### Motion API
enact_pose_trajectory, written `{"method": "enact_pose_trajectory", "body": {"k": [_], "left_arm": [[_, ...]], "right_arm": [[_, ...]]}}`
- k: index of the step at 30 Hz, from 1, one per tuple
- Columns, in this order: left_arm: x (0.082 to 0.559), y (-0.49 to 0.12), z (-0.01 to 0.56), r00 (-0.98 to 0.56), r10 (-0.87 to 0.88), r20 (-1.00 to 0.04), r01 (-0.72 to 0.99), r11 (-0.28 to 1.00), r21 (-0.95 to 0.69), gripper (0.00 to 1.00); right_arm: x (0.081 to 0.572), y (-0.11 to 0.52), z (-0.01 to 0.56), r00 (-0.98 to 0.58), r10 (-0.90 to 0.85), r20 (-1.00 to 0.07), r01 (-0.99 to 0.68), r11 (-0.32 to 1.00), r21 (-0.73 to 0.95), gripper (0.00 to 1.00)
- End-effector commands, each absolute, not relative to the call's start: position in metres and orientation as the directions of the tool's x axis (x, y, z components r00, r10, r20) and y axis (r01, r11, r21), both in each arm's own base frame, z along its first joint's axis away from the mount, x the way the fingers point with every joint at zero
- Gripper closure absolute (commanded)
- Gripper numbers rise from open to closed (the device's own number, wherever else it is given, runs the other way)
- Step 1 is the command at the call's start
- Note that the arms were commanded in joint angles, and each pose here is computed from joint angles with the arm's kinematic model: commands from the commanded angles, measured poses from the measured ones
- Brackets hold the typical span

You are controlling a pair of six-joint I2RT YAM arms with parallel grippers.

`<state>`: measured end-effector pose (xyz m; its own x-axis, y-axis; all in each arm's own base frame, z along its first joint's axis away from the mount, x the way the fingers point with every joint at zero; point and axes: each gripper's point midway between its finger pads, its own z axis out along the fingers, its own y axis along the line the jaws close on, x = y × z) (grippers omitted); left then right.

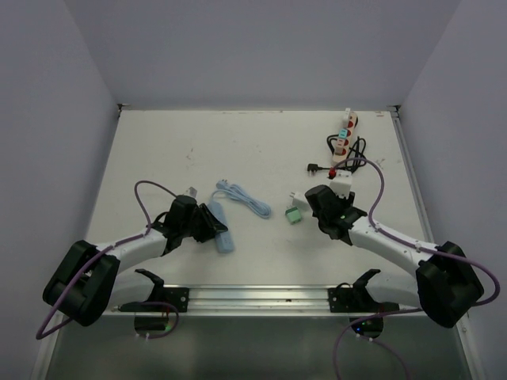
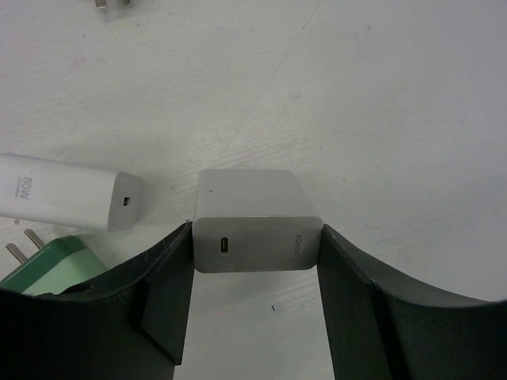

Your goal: Pull the plug off the socket

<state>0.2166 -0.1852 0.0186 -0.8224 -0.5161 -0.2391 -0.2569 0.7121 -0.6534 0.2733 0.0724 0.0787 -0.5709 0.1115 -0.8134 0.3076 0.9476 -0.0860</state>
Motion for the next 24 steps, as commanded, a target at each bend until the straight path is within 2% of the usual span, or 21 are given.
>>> {"method": "enact_pose_trajectory", "body": {"k": [1, 12, 17, 22, 23, 24], "left_arm": [[0.186, -0.164, -0.014, -0.852, -0.486, -0.194, -0.318, 0.776, -0.545, 1.0], [0.187, -0.165, -0.012, -0.85, -0.489, -0.198, -0.315, 0.771, -0.554, 1.0], [0.187, -0.165, -0.012, -0.85, -0.488, -0.198, -0.313, 0.77, -0.555, 1.0], [0.184, -0.165, -0.013, -0.851, -0.49, -0.19, -0.317, 0.767, -0.558, 1.0], [0.184, -0.166, -0.013, -0.852, -0.489, -0.189, -0.315, 0.766, -0.56, 1.0], [0.184, -0.166, -0.012, -0.851, -0.49, -0.189, -0.315, 0.764, -0.563, 1.0]], "right_arm": [[0.287, 0.08, 0.082, -0.521, 0.161, -0.838, 0.338, 0.941, -0.029, 0.92], [0.271, 0.091, 0.053, -0.595, 0.237, -0.768, 0.337, 0.941, 0.029, 0.67], [0.26, 0.1, 0.044, -0.632, 0.276, -0.724, 0.317, 0.945, 0.083, 0.58], [0.25, 0.107, 0.03, -0.669, 0.307, -0.676, 0.315, 0.942, 0.117, 0.57], [0.249, 0.108, 0.029, -0.674, 0.311, -0.67, 0.315, 0.942, 0.12, 0.51], [0.247, 0.11, 0.027, -0.681, 0.317, -0.66, 0.313, 0.941, 0.128, 0.5]]}}
